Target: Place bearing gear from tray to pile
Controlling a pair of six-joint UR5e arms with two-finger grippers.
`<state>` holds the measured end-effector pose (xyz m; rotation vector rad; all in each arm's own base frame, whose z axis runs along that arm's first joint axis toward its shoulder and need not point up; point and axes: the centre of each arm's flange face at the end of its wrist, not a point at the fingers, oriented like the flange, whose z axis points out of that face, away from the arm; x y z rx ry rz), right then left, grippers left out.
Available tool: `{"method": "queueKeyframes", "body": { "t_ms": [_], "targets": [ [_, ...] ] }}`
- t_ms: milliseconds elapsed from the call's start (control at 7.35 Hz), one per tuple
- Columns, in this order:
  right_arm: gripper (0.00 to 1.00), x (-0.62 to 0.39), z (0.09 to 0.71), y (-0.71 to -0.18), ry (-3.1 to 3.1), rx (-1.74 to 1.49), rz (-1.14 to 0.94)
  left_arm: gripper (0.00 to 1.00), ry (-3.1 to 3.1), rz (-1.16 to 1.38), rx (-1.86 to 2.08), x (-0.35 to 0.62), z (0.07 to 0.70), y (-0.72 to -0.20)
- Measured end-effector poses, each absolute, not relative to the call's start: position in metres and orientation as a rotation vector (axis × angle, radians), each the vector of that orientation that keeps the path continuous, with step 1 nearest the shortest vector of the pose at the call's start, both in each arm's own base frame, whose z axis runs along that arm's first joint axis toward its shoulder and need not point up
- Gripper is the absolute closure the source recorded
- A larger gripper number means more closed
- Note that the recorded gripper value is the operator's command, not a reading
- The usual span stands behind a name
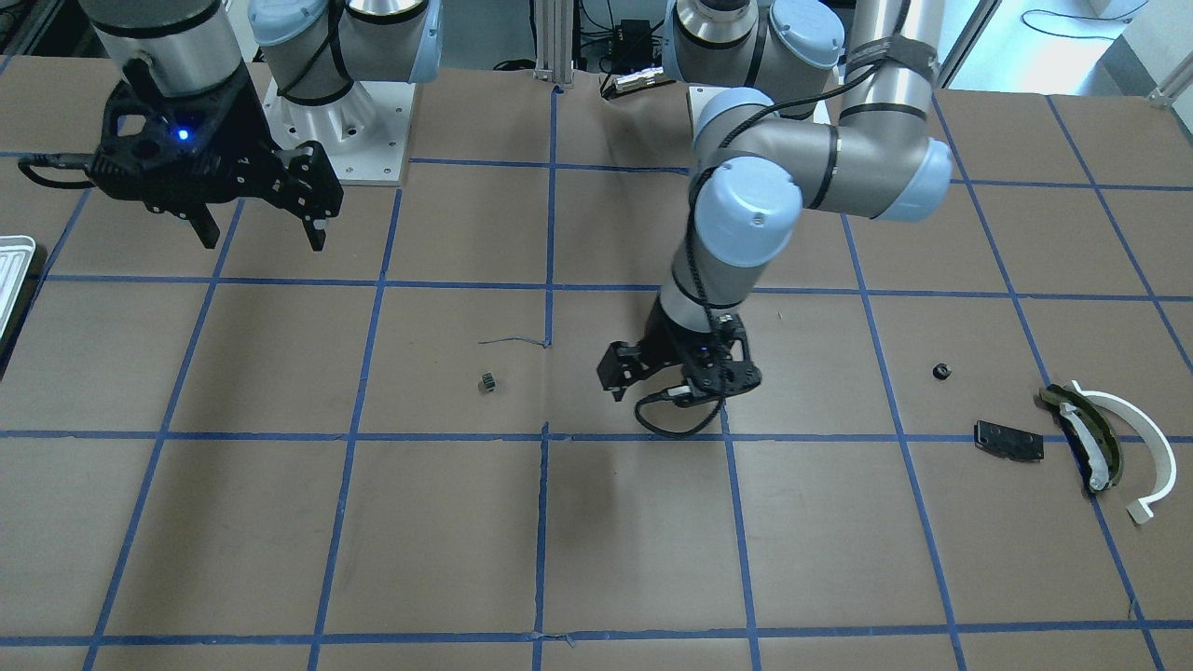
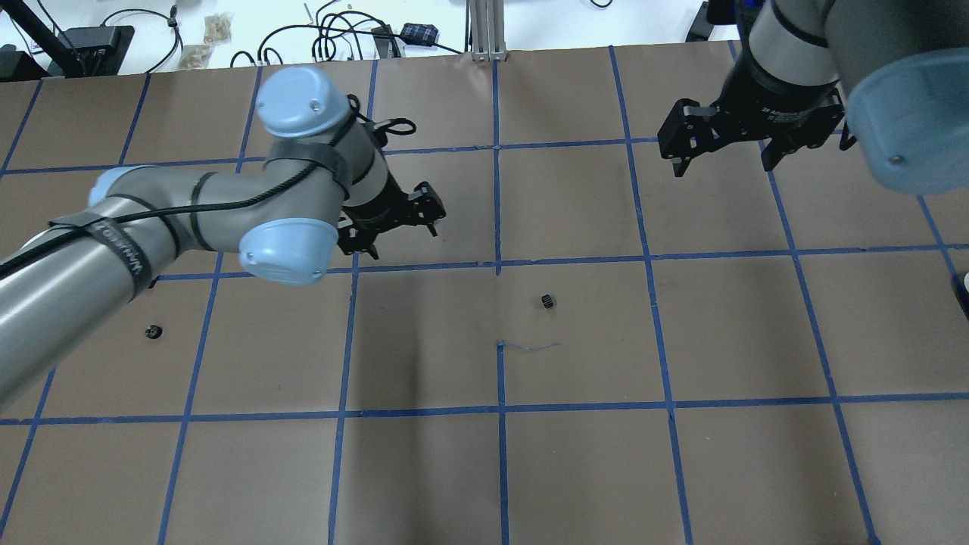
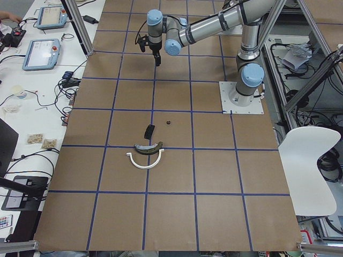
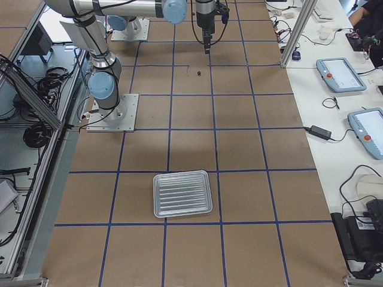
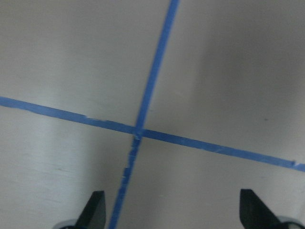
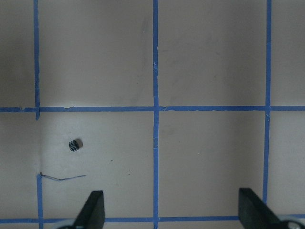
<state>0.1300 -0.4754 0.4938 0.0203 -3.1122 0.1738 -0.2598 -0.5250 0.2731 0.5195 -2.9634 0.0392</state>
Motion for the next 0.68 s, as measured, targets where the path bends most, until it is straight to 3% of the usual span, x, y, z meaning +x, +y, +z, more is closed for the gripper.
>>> {"method": "queueKeyframes", "body": {
  "t_ms": [408, 680],
  "targets": [
    [0.00, 0.128, 0.519, -0.500, -3.116, -0.071, 0.204, 0.00, -2.875, -0.010, 0.744, -0.370, 0.231, -0.507],
    [0.00, 0.134, 0.521, -0.519, -3.112, -0.296, 0.136, 0.00, -2.844, -0.021, 0.817, -0.409, 0.190, -0.496]
  ]
}}
